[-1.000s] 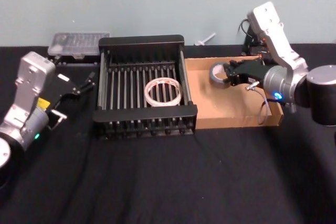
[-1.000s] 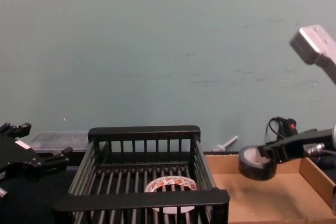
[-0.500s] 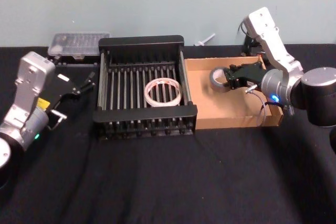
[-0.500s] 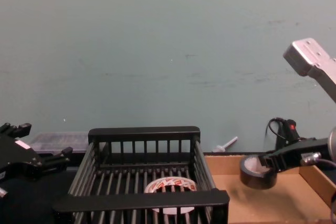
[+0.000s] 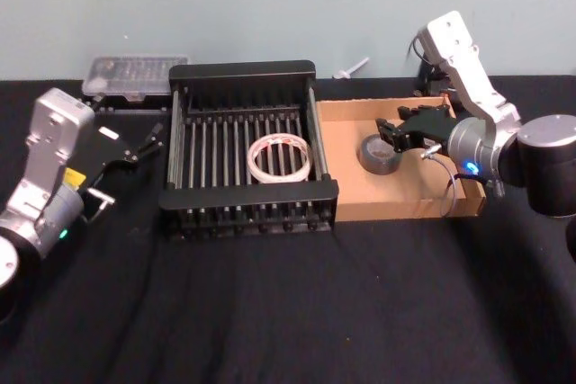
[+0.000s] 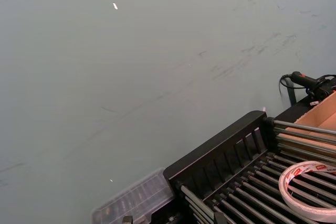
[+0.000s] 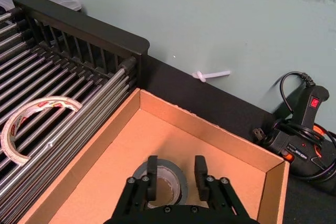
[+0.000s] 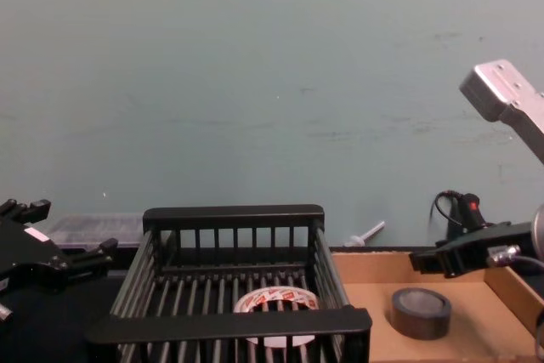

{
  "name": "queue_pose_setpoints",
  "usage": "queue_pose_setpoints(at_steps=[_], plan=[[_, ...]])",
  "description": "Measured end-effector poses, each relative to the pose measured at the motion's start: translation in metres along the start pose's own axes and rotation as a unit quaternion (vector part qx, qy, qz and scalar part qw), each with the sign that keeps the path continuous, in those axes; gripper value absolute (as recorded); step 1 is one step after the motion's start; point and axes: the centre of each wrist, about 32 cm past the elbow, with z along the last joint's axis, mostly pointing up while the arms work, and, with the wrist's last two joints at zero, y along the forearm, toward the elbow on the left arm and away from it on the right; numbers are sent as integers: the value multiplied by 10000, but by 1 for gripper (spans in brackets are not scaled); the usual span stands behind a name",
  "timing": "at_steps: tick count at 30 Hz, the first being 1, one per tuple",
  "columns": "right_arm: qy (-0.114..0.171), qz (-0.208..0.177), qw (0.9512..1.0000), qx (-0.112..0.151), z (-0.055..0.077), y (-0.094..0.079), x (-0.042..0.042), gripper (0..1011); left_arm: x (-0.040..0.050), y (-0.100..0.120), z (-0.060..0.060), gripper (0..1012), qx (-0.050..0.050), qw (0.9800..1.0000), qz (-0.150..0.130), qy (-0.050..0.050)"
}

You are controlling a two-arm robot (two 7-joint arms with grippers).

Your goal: Pick up the white tape and place it into the black box , Pick up the silver tape and place it into the brown box.

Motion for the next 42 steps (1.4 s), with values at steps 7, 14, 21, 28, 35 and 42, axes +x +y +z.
queue_pose_setpoints(at_steps=[7, 14, 21, 28, 35, 42], plan=[[3, 3, 10000, 1, -2, -2, 0, 628, 0, 0, 0, 1001, 0, 10000, 0, -1], [6, 5, 10000, 3, -1, -3, 0, 856, 0, 0, 0, 1001, 0, 10000, 0, 0], [8, 6, 10000, 4, -1, -3, 0, 1002, 0, 0, 0, 1001, 0, 10000, 0, 0], [8, 7, 10000, 5, -1, -3, 0, 1002, 0, 0, 0, 1001, 0, 10000, 0, 0], [29, -25, 9997, 249, 14, -93, -6, 1002, 0, 0, 0, 1001, 0, 10000, 0, 0], [10, -195, 9973, 712, -20, -304, -49, 1002, 0, 0, 0, 1001, 0, 10000, 0, 0]])
